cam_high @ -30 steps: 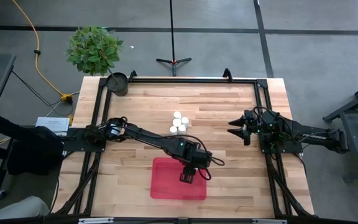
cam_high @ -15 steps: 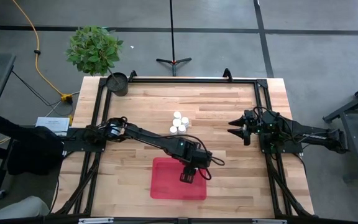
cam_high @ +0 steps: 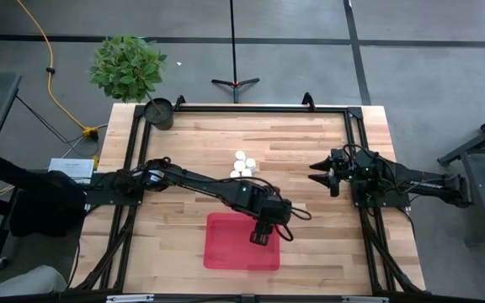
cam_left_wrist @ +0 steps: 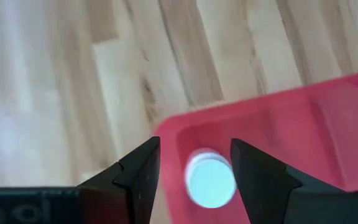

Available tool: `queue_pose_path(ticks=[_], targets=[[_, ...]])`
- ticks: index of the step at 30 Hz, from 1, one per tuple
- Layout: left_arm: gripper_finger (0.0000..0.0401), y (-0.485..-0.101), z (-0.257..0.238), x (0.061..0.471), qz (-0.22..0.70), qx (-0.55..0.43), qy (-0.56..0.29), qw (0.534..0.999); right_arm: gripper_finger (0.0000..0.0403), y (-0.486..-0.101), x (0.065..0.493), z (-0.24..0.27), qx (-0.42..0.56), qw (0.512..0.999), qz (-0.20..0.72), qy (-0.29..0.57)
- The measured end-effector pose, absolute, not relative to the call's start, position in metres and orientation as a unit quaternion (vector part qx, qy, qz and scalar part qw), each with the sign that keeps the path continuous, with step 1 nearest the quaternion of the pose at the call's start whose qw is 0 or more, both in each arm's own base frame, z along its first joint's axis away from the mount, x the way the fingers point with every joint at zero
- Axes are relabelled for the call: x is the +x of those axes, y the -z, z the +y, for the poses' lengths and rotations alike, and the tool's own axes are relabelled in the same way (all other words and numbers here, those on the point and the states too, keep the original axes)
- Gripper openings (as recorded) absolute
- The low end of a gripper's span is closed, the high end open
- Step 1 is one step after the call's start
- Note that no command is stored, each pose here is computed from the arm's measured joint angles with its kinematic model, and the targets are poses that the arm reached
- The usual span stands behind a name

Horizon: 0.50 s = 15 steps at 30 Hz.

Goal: Pick and place pill bottles into a basket
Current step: Put the white pill bottle into the red bin

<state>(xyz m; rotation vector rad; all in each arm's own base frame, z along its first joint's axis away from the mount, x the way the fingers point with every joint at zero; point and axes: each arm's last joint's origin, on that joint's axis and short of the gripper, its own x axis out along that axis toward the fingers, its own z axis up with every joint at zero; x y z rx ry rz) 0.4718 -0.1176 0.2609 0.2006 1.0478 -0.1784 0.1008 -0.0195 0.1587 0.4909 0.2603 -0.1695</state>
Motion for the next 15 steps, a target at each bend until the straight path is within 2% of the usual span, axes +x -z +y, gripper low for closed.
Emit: queue_pose_path(ticks=[10, 15], targets=[[0.0230, -0.317, -0.112, 0.468, 0.430, 0.110, 0.012, 0.896, 0.0226, -0.159, 0.101, -0.020, 0.242, 0.958, 0.128, 0.084], [0.0230, -0.335, -0.101, 0.453, 0.443, 0.085, -0.020, 0.892, 0.0226, -0.159, 0.101, -0.020, 0.242, 0.958, 0.129, 0.084]])
